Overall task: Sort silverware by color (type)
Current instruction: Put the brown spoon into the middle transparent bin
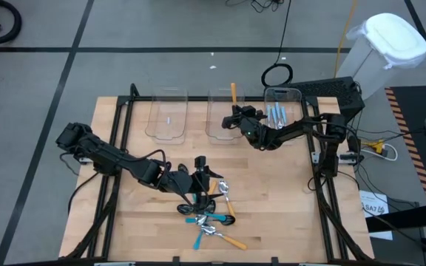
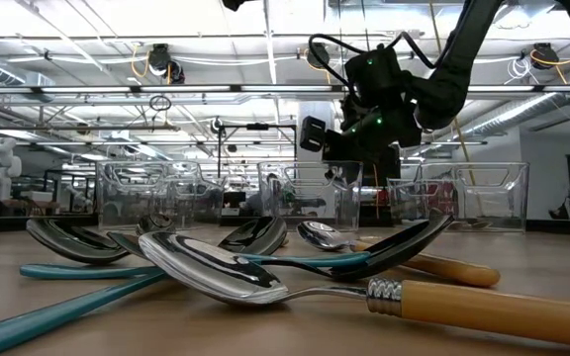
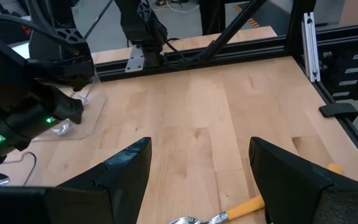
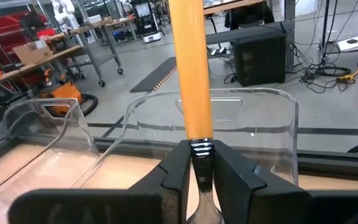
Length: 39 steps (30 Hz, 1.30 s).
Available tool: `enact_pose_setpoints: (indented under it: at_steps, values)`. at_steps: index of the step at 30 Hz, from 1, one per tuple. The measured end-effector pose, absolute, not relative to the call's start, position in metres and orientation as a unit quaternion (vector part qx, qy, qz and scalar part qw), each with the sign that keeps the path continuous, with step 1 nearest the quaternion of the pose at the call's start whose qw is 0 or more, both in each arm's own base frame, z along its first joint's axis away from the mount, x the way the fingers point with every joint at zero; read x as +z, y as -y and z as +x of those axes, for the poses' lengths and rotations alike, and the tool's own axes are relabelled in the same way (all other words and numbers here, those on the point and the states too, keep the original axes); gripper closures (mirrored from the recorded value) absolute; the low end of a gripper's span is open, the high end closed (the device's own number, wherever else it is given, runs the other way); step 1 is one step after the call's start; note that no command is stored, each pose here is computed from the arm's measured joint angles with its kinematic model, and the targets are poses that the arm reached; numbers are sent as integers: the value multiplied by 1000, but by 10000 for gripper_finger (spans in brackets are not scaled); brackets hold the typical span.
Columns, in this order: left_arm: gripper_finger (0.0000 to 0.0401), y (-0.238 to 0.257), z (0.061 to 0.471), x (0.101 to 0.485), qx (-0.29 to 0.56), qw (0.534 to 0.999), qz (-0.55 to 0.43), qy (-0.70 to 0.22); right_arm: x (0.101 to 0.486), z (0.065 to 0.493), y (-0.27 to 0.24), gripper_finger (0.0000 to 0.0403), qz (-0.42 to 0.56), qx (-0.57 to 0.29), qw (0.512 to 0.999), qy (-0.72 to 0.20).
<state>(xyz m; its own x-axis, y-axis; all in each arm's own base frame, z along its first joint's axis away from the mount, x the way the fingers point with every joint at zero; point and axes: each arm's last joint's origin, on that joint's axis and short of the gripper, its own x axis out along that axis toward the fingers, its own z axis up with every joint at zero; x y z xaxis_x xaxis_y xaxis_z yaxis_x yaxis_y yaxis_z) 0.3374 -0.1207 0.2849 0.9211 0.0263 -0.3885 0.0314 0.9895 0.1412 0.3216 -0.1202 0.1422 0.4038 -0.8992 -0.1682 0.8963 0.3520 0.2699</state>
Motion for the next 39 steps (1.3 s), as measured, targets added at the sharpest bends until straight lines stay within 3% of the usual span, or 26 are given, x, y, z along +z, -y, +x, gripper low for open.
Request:
enact_pose_setpoints:
  at_steps: [27, 39]
  values:
    - [133, 121, 337, 285, -1, 977, 73, -199, 134, 318, 122, 345, 171, -558, 812, -24]
    - [133, 121, 337, 285, -1, 977, 73, -199, 133, 318, 122, 292, 172, -560, 810, -30]
